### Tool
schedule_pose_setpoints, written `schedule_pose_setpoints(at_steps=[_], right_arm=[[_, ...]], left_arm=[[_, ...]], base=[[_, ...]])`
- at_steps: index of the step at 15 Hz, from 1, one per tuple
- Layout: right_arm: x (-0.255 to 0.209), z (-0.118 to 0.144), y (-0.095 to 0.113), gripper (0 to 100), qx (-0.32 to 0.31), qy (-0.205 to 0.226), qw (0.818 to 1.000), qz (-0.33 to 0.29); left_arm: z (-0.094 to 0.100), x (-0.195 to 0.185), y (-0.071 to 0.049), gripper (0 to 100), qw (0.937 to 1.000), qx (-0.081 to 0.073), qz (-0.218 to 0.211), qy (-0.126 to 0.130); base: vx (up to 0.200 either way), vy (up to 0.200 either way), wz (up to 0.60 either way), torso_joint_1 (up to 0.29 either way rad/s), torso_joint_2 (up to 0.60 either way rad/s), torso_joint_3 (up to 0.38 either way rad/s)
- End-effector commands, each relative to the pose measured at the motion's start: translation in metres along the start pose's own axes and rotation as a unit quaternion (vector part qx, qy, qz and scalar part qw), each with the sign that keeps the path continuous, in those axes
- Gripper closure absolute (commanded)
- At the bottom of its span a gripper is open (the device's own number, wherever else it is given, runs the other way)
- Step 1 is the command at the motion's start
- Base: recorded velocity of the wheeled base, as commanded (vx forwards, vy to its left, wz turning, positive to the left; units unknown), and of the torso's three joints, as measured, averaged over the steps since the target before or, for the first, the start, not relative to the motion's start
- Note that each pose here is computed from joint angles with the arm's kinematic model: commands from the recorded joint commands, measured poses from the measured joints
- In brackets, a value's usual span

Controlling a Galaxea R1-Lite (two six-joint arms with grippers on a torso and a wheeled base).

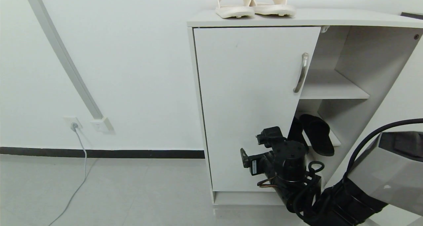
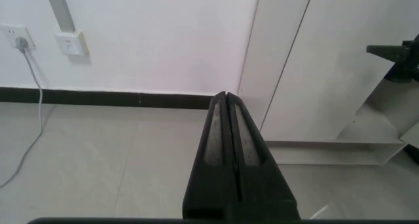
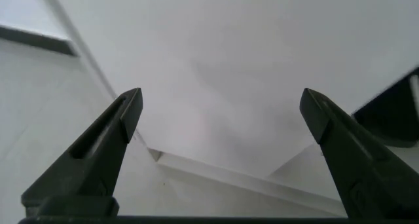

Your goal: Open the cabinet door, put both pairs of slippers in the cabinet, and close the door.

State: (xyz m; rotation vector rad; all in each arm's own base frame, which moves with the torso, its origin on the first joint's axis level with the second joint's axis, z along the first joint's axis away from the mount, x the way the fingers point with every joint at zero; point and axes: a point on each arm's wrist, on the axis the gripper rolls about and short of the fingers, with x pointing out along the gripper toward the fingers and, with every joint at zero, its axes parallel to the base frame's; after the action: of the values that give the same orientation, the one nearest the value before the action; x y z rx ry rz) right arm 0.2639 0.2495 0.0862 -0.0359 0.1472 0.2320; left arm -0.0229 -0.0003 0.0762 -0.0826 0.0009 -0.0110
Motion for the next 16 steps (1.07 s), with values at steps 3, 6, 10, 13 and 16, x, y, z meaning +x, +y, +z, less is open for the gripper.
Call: schedule_pose_setpoints(at_steps=[3, 6, 10, 13, 16], right_arm=[[-0.0054, -0.0054, -0.0026, 0, -0.006, -0.002, 1.0, 0.01], [-0.0083, -0.0098, -0.0076, 0, -0.027, 0.006, 1.0, 0.013], [-0.0089, -0.0087, -0.0077, 0, -0.023, -0.001, 1.0, 0.016], [-0.0079, -0.0106, -0.0079, 0, -0.024, 0.001, 1.0, 0.015], [-0.008, -0.0092, -0.0072, 0, -0.021, -0.004, 1.0, 0.016]], left_arm=[[0.0, 0.0, 0.0, 100, 1.0, 0.0, 0.001, 0.0], [0.0, 0.0001, 0.0, 100, 1.0, -0.001, 0.001, 0.0], [0.0, 0.0, 0.0, 100, 1.0, -0.001, 0.001, 0.0], [0.0, 0.0001, 0.0, 100, 1.0, 0.0, 0.001, 0.0], [0.0, 0.0, 0.0, 100, 1.0, 0.0, 0.001, 0.0]], base=[[0.0, 0.0, 0.0, 0.0, 0.0, 0.0], [0.0, 0.0, 0.0, 0.0, 0.0, 0.0], [0.0, 0.0, 0.0, 0.0, 0.0, 0.0], [0.0, 0.0, 0.0, 0.0, 0.0, 0.0], [0.0, 0.0, 0.0, -0.001, -0.05, -0.056]])
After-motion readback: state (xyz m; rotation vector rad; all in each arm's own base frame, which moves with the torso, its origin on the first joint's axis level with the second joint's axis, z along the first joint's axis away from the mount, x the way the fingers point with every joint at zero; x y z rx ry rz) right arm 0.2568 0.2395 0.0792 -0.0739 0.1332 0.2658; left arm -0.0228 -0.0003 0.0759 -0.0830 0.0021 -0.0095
